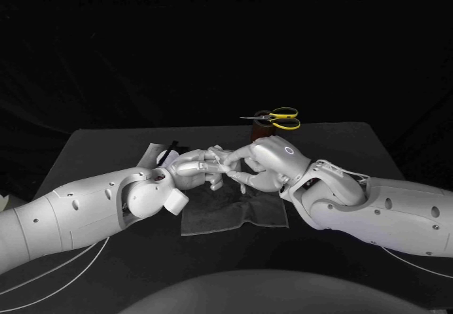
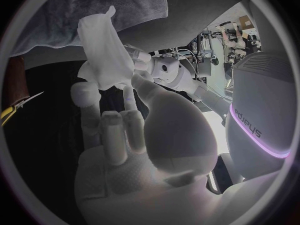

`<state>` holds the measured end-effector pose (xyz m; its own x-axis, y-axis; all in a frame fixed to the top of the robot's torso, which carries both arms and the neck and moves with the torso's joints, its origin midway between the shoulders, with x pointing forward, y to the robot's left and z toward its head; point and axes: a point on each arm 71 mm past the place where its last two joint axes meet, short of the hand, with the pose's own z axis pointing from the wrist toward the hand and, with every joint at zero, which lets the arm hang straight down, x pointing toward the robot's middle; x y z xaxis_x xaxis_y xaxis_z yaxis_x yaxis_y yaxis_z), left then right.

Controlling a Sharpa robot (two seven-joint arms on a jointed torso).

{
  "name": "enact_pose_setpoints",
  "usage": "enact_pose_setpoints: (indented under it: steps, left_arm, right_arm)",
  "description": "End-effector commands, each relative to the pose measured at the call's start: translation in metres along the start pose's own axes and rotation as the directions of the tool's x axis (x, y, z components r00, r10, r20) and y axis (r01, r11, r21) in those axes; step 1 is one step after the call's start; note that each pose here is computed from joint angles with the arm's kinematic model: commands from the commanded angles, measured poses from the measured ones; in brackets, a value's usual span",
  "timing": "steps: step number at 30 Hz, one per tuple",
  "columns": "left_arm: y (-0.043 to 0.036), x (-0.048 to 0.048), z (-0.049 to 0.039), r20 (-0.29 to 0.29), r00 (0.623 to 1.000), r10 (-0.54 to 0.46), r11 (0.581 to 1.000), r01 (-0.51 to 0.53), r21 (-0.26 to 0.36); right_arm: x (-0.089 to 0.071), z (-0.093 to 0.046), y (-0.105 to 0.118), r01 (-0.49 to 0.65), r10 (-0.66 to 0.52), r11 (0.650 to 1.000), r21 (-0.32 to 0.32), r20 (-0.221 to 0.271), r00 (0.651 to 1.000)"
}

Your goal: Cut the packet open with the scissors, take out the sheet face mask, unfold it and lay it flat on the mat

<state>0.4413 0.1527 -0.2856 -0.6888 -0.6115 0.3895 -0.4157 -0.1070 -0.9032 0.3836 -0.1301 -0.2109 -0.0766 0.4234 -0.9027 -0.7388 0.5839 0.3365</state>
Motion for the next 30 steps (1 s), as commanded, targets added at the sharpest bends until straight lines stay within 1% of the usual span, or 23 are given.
enact_pose_setpoints:
  steps: [1, 14, 30]
  left_arm:
    - [-0.0013, 0.0, 0.0001, -0.002, 1.0, -0.013, 1.0, 0.013, 0.009]
    - [-0.0011, -0.0001, 0.0, -0.003, 1.0, -0.015, 1.0, 0.015, 0.007]
    - [-0.0006, 0.0016, -0.0001, -0.014, 1.0, -0.018, 1.0, 0.018, -0.001]
  right_arm:
    - [0.0005, -0.001, 0.0004, 0.007, -0.007, 1.0, -0.002, -0.012, 1.0]
    - [0.002, -0.0005, -0.0007, 0.003, -0.003, 1.0, 0.006, -0.019, 1.0]
    - [0.0032, 0.0017, 0.0007, 0.008, -0.008, 1.0, 0.003, -0.015, 1.0]
